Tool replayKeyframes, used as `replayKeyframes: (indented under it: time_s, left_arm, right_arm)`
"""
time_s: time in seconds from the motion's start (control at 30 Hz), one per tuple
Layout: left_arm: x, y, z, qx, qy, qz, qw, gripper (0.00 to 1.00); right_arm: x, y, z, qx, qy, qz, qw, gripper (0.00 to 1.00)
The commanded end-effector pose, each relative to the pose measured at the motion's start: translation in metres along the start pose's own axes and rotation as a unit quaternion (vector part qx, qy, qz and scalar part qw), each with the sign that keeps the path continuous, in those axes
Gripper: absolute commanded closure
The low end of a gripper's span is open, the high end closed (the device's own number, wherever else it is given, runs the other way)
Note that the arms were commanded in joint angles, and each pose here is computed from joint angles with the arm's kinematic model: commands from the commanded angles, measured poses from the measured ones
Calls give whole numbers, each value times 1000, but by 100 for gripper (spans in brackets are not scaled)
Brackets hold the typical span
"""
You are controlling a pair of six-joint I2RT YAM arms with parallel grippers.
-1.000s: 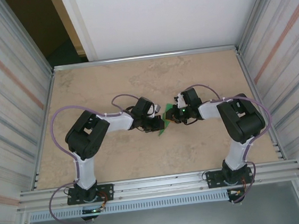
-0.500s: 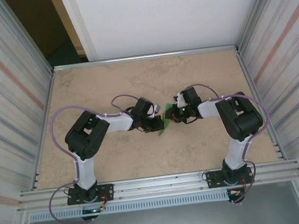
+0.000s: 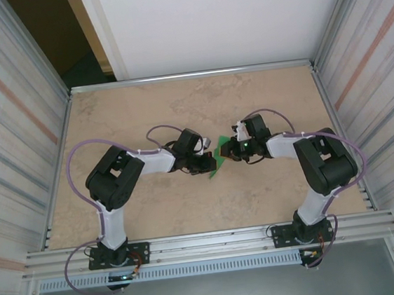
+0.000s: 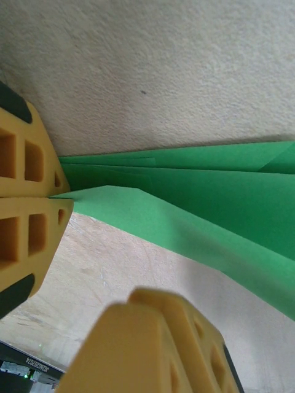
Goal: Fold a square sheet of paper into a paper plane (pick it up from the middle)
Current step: Fold the wing for the fifth time at the center of the table.
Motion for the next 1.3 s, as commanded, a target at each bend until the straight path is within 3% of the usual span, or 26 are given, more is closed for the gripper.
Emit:
replayKeyframes:
  time_s: [0.0, 0.57, 0.83, 1.27]
  left_arm:
    - [-36, 59, -10, 97, 44, 52, 993, 94]
    - [-34, 55, -7, 92, 39, 49, 994, 92]
    - [-28, 40, 16, 90, 18, 37, 995, 78]
    - [-17, 17, 40, 43, -8, 43, 998, 77]
  right_arm:
    - [-4, -7, -9, -9, 10, 3, 1000, 85]
    - [-5, -35, -18, -74, 25, -23, 997, 86]
    - [-13, -58, -18, -143, 47, -32, 988, 86]
    - [-15, -55, -22, -140, 55, -24, 988, 87]
Point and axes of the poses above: each hand's point on the last joint's axis, 136 mm out from that joint toward the fingers, its own z axis back along the fingers, its own y axis along the line the jaws close on, x = y × z, the point moved 2 cm from there along z, back along the fingers, and after that the axes turned 1 degree about z, right-handed, at the moved point
